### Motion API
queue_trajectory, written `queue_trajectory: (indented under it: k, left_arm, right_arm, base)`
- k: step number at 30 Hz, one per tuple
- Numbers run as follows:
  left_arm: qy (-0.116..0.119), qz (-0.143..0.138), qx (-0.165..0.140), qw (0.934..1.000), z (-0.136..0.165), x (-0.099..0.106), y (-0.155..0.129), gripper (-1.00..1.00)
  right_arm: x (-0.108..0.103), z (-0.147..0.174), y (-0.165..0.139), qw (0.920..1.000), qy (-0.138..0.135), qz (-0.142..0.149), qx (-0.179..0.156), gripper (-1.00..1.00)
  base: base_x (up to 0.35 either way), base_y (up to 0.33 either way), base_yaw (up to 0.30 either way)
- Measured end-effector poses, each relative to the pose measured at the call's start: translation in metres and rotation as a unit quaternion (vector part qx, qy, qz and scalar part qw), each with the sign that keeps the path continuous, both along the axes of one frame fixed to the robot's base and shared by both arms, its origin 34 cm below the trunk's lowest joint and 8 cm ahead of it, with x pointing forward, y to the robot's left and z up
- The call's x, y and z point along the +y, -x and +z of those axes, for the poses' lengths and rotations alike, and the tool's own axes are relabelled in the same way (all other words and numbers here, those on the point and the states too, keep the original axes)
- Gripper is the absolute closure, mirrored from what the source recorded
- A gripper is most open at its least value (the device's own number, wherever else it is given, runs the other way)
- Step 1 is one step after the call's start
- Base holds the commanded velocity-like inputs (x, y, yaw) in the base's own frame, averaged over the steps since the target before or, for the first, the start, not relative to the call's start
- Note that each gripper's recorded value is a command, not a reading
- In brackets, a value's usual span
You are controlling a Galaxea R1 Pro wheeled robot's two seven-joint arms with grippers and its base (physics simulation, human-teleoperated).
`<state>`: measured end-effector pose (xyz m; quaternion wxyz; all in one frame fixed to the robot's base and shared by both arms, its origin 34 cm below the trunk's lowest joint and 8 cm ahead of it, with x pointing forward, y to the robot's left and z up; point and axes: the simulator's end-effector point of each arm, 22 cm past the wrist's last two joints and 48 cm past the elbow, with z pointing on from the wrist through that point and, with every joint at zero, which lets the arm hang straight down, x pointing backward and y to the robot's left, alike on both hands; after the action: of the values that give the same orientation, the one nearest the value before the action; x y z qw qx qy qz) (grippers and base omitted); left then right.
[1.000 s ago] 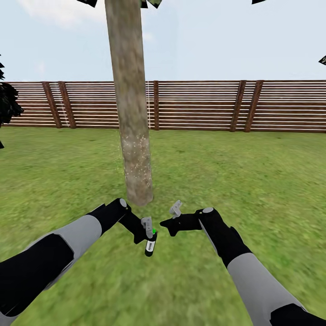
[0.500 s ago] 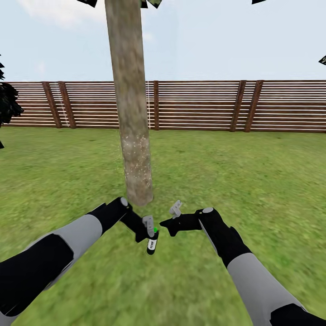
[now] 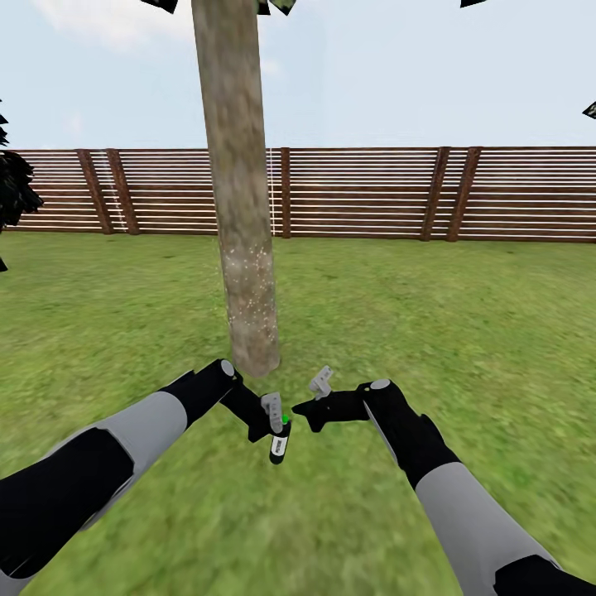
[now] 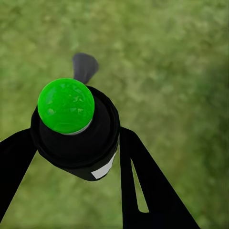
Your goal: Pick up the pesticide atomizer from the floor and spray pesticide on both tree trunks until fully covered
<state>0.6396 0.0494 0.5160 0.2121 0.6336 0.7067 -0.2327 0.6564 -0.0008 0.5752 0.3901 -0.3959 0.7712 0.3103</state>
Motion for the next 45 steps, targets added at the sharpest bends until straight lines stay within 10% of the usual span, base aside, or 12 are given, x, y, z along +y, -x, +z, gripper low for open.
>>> queue_trajectory:
  k: [45]
  left_arm:
    - [0.007, -0.006, -0.009, 0.9999, 0.0074, -0.0060, -0.0023, 1.00]
  right_arm:
    - [-0.0004, -0.0003, 0.0000, 1.0000, 0.001, 0.000, 0.000, 1.00]
  base:
    - [0.000, 0.000, 0.000]
